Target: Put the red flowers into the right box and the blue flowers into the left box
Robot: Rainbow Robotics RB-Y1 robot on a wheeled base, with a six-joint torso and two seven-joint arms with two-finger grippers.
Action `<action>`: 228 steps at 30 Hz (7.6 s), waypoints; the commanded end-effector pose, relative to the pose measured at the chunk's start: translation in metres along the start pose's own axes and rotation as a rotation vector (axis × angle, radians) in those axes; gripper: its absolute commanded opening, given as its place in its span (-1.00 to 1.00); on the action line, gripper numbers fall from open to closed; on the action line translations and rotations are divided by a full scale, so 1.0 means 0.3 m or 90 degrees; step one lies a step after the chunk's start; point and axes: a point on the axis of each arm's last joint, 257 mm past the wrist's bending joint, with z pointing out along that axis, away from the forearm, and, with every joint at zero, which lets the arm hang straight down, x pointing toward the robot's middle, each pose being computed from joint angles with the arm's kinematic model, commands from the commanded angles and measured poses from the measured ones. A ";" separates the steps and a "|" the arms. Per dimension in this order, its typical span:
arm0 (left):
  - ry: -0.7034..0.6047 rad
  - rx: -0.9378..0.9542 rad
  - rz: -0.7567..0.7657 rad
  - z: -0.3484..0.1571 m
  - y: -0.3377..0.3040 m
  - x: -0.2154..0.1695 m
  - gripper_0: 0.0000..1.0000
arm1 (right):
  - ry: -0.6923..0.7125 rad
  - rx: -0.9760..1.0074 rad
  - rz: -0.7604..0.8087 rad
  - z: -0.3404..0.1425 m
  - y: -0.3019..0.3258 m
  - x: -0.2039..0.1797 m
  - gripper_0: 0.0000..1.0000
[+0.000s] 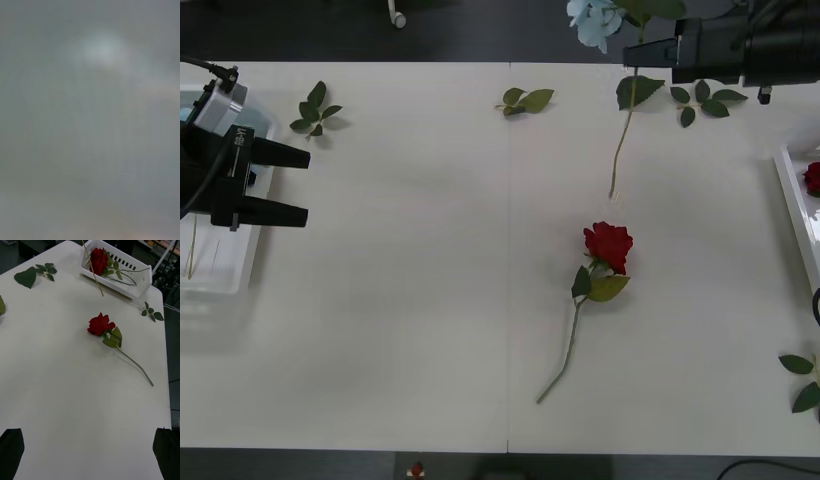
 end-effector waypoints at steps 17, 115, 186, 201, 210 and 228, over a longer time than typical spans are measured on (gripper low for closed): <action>-0.049 0.031 -0.345 0.006 -0.024 -0.165 1.00 | -0.168 -0.210 0.088 0.387 0.513 -0.193 -1.00; 0.049 -0.198 -0.275 -0.348 0.099 -0.031 -1.00 | -0.129 -0.249 0.074 0.566 0.752 -0.227 0.95; 0.340 -0.705 -0.372 -0.933 0.561 0.720 1.00 | 0.231 0.473 0.593 0.140 0.251 0.854 0.94; 0.224 -0.535 -0.205 -0.867 0.463 0.311 1.00 | 0.263 0.525 0.550 0.097 0.147 0.972 0.94; 0.094 -0.349 -0.025 -0.616 0.368 0.079 1.00 | 0.292 0.548 0.524 0.072 0.120 1.023 0.94; -0.021 -0.069 0.005 -0.234 0.126 -0.099 1.00 | 0.333 0.537 0.475 0.184 0.119 1.074 0.93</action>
